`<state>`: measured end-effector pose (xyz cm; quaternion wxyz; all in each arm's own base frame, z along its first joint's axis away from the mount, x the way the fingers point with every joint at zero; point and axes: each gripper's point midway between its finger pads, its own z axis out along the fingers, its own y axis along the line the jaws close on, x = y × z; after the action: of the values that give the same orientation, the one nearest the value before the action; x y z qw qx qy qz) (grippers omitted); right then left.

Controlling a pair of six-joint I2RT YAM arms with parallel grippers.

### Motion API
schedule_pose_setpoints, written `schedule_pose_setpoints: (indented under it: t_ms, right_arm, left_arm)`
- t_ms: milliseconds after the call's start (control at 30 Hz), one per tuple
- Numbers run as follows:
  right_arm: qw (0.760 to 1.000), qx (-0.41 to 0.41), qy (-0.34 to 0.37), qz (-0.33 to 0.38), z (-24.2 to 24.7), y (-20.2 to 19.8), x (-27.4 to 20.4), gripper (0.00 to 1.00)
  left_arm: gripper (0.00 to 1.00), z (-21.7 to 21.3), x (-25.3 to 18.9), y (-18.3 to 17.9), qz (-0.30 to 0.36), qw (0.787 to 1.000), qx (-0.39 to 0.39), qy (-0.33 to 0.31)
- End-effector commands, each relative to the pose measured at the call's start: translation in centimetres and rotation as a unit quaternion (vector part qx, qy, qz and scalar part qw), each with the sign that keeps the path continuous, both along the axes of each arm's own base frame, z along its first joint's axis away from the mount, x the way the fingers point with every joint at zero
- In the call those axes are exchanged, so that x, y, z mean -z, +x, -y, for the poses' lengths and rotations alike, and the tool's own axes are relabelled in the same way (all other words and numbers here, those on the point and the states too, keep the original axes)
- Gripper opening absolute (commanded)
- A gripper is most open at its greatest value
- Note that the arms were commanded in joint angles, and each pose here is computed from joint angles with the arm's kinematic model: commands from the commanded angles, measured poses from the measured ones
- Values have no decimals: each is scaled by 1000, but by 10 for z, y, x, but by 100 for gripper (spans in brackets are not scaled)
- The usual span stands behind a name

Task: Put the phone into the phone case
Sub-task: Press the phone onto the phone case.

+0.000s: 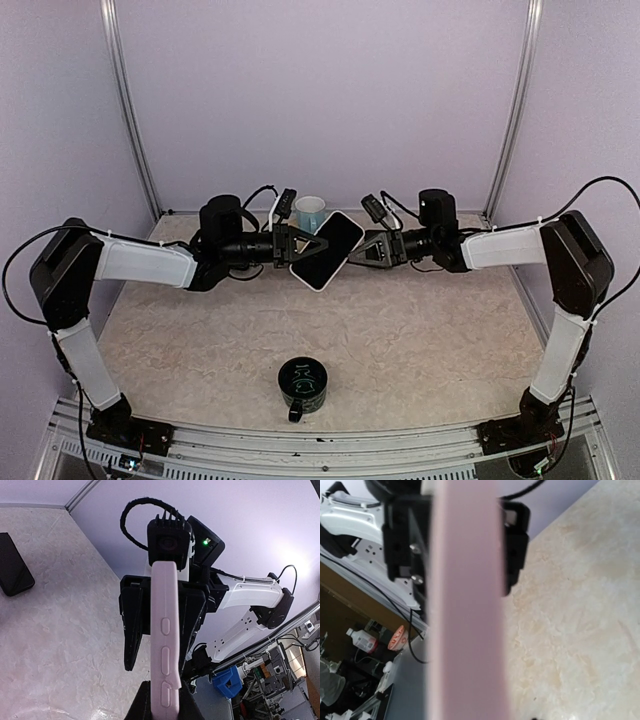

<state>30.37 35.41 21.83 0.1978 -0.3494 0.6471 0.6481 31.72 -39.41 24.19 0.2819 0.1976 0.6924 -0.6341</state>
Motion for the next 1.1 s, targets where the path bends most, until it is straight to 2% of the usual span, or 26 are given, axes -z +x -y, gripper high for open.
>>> schedule_pose_setpoints:
  t_ms: [0,100,300,500,700,933,1067]
  right_arm:
    - [999,-21,21,20,-4,-4,-14,41]
    - [999,-24,23,22,-4,-5,-14,37]
    - [999,-28,23,14,-6,-3,-12,15]
    - [999,-38,24,25,-4,-7,-13,8]
    - [997,-48,18,62,1,-13,-12,2]
    - [996,-53,24,72,9,-16,-16,5]
    - [995,-54,27,73,14,-16,-19,12]
  left_arm:
    - [0,-1,-23,-5,35,999,4,-29]
    - [0,-1,-21,-5,32,999,3,-28]
    - [0,-1,-17,-4,25,999,1,-29]
    - [0,-3,-14,-3,21,999,0,-30]
    - [0,-16,-16,-2,-1,998,11,-64]
    - [0,-20,-11,-4,-12,997,19,-75]
    - [0,-21,-6,-2,-16,997,15,-72]
